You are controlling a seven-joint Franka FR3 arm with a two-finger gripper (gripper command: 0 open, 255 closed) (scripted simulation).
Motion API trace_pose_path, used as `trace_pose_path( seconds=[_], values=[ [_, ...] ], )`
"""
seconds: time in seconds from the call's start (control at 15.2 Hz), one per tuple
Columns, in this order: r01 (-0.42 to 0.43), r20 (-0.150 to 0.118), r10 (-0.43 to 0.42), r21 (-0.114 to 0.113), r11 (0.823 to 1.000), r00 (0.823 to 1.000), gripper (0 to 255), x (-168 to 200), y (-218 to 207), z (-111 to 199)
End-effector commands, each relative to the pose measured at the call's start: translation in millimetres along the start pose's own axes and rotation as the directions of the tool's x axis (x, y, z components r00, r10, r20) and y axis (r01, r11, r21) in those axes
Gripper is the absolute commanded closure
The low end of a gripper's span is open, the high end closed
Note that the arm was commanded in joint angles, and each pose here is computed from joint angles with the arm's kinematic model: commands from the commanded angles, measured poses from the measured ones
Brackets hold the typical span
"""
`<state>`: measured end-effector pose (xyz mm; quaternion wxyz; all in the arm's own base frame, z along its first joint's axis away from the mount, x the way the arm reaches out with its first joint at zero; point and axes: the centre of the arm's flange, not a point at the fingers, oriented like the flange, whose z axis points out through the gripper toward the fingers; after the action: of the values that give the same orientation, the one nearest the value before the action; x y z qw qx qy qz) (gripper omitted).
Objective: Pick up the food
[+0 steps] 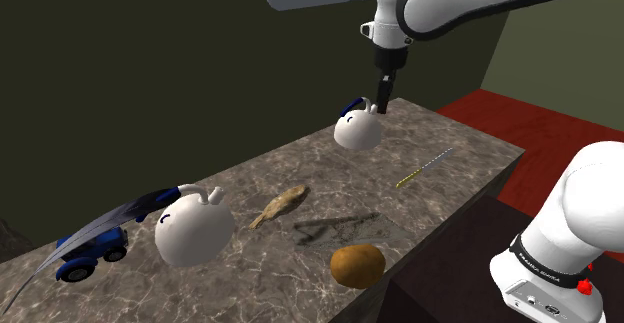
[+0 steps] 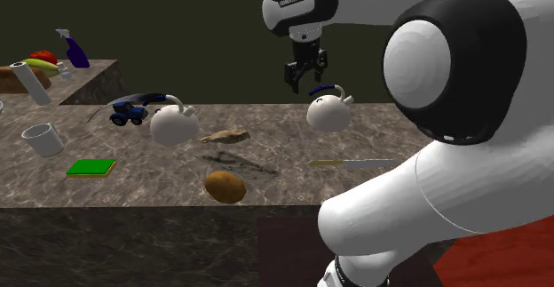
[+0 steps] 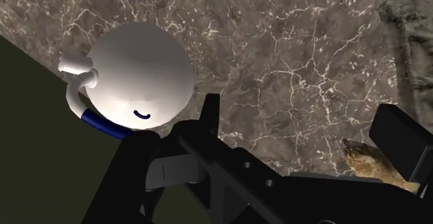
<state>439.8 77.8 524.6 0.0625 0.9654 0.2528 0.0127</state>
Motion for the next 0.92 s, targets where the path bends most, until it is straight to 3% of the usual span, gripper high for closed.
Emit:
trace_pose_path(
  seconds=[0.0, 0.4, 0.86],
  values=[
    [0.055, 0.004, -0.055, 0.008, 0.998, 0.998, 0, 21.1, -10.0, 15.4],
    [0.212, 0.016, -0.212, 0.030, 0.977, 0.977, 0, 85.5, -40.5, 52.1],
    [0.388, 0.025, -0.390, 0.058, 0.920, 0.921, 0, 152.5, -89.3, 95.0]
  ],
)
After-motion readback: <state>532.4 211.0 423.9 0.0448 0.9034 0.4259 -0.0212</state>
